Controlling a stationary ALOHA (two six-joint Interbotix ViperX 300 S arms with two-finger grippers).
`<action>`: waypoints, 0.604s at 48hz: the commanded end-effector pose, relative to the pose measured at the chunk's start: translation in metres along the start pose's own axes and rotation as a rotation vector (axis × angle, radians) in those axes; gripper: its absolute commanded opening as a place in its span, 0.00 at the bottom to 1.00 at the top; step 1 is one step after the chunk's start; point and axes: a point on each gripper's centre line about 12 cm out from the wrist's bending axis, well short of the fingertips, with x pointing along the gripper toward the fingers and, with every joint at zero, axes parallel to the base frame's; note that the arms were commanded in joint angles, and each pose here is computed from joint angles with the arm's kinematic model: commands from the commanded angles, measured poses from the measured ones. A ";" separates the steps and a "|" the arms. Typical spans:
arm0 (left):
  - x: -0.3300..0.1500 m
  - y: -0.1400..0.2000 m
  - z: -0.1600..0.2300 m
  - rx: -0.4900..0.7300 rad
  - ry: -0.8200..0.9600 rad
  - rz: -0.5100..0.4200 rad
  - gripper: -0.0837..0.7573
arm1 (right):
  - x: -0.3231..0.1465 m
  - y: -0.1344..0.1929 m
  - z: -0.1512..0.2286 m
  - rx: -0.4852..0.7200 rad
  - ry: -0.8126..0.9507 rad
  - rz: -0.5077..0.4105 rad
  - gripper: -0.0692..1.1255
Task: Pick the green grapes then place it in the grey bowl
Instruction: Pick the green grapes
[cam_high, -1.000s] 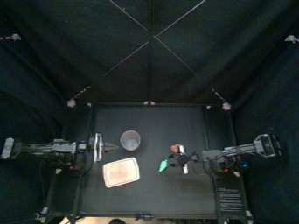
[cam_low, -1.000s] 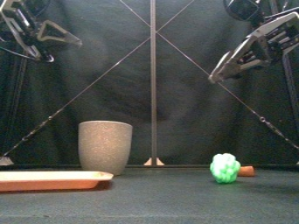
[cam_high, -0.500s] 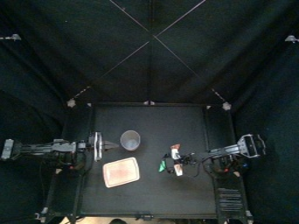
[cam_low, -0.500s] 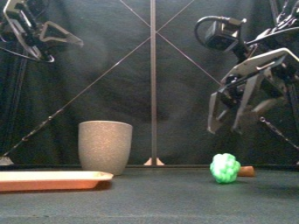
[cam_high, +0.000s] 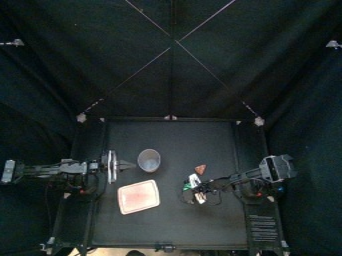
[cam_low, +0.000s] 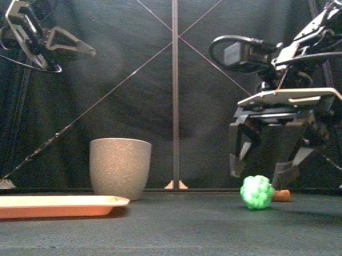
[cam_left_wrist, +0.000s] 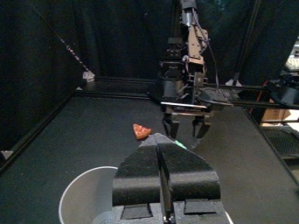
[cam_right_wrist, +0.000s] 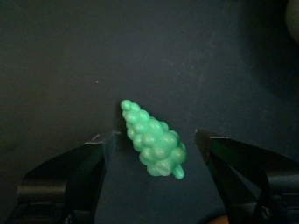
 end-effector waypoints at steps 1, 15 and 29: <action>0.001 0.001 0.003 0.004 -0.012 0.002 0.34 | 0.007 -0.008 0.004 0.018 -0.003 -0.010 0.92; 0.001 0.000 0.004 0.003 -0.014 -0.001 0.34 | 0.020 -0.008 0.006 0.053 0.018 0.002 0.91; 0.001 0.000 0.005 0.006 -0.017 -0.001 0.45 | 0.017 -0.006 0.010 0.102 0.016 0.014 0.74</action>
